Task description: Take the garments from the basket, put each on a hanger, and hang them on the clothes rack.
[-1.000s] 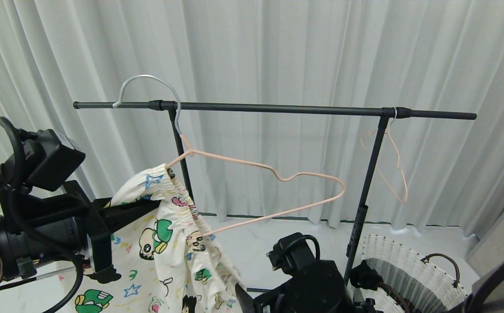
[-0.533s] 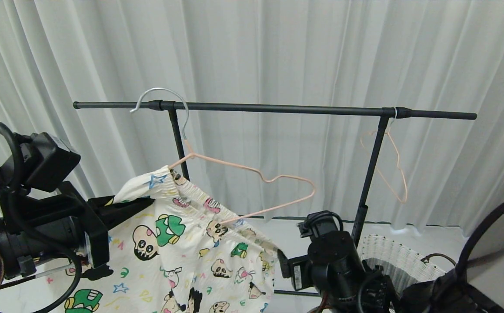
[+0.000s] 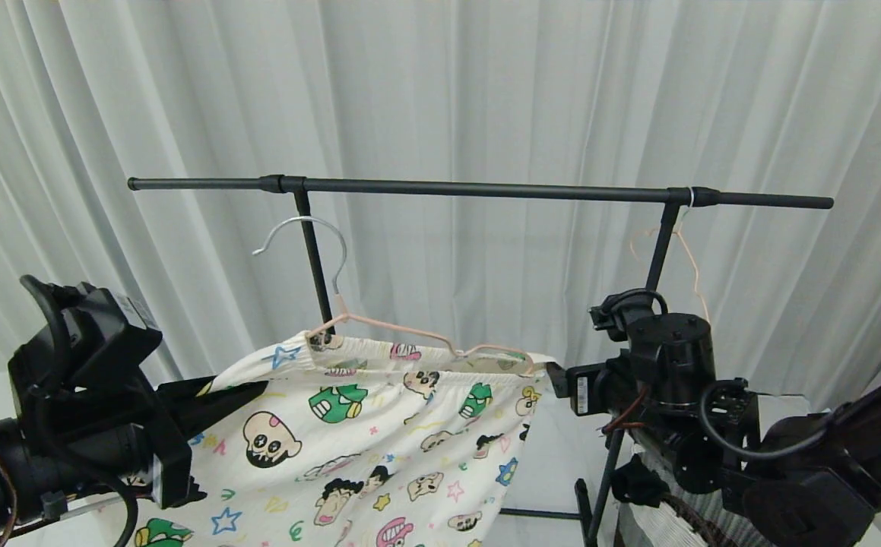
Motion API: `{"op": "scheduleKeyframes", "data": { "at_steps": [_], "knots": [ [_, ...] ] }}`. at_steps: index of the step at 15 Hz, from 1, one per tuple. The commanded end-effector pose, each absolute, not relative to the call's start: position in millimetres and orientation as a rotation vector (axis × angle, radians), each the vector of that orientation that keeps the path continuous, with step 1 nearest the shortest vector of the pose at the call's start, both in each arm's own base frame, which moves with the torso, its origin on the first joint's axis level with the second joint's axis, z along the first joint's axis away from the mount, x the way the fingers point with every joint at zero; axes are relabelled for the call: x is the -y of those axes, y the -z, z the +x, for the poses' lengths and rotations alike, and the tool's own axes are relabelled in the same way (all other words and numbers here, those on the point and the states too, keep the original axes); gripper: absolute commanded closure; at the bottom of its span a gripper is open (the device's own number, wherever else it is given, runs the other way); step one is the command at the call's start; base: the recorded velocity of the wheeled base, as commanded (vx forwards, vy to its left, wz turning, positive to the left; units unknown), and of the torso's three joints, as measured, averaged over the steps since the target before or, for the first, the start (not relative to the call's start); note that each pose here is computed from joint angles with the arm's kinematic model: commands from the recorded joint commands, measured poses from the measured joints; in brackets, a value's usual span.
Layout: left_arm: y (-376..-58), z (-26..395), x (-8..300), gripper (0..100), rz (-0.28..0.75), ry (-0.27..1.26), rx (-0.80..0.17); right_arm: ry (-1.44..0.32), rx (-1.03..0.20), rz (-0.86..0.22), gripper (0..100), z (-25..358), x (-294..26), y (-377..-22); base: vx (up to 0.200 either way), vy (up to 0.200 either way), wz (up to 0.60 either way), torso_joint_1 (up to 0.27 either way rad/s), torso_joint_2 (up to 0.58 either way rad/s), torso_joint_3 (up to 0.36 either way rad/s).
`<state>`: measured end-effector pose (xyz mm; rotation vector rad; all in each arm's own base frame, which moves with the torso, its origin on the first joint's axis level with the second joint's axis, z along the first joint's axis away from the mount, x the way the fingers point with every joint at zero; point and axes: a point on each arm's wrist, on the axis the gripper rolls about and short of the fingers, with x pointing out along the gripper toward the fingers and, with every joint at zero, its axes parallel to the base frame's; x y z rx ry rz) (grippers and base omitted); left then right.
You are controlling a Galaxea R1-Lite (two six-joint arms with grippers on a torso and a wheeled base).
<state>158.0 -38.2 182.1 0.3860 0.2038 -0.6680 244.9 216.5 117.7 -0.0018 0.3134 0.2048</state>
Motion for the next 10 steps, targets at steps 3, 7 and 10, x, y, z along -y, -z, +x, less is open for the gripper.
{"op": "scheduleKeyframes", "data": {
  "at_steps": [3, 7, 10],
  "knots": [
    [-166.1, 165.0, 39.7, 100, 0.418, 0.691, -0.271, -0.218, -0.268, 0.037, 0, 246.0, -208.0, -150.1, 0.0, 0.0, 0.0, 0.0, 0.0, 0.0],
    [-162.2, 173.0, 45.2, 100, 0.42, 0.711, -0.279, -0.27, -0.266, 0.004, 0, 250.4, -202.7, -163.4, 0.0, 0.0, 0.0, 0.0, 0.0, 0.0],
    [-157.3, 170.1, 43.5, 100, 0.42, 0.7, -0.272, -0.286, -0.247, -0.005, 0, 250.9, -199.8, -170.2, 0.0, 0.0, 0.0, 0.0, 0.0, 0.0]
  ]
}}
